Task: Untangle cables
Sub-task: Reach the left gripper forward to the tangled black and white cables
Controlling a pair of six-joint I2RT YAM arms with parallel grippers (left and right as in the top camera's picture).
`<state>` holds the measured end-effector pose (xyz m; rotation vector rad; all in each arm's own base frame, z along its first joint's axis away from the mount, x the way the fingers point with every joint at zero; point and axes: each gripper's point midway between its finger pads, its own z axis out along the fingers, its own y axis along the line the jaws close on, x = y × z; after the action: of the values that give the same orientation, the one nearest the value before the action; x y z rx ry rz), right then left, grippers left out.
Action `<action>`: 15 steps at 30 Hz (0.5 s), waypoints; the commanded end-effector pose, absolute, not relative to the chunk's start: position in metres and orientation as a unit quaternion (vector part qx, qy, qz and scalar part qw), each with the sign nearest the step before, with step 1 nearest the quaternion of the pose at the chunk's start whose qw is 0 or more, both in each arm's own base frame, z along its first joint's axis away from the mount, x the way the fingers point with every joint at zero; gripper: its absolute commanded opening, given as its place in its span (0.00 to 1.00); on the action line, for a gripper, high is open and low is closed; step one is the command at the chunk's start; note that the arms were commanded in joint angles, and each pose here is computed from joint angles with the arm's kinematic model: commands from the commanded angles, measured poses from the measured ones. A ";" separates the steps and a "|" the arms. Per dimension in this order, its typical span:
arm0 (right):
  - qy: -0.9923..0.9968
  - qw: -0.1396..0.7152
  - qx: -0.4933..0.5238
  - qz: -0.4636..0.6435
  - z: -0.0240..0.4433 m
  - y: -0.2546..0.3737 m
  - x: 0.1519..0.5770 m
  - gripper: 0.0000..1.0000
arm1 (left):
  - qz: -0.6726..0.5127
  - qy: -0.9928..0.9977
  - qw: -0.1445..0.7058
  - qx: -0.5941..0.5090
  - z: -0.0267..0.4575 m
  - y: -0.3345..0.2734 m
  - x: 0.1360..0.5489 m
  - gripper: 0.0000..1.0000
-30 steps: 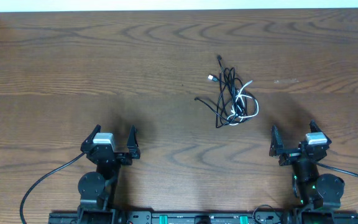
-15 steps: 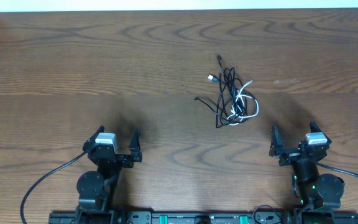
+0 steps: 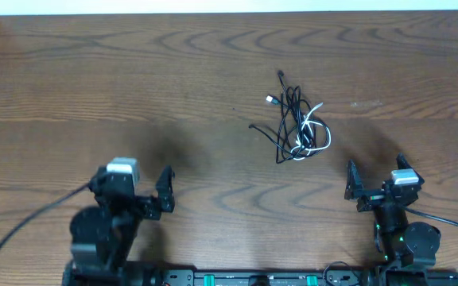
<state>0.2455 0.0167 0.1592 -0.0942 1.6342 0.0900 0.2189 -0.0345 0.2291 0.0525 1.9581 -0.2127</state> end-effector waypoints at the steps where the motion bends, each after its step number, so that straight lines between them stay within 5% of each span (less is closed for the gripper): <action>1: 0.728 0.683 -0.044 0.035 0.159 0.016 0.245 0.99 | -0.096 0.852 0.514 0.028 0.242 -0.039 0.229 0.98; 15: 0.728 0.683 -0.044 0.035 0.159 0.016 0.245 0.99 | -0.213 0.907 0.329 0.154 0.245 -0.126 0.293 0.98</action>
<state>0.2455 0.0163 0.1596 -0.0935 1.6327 0.0871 0.2900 -0.0948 0.2438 0.2729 2.3765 -0.4614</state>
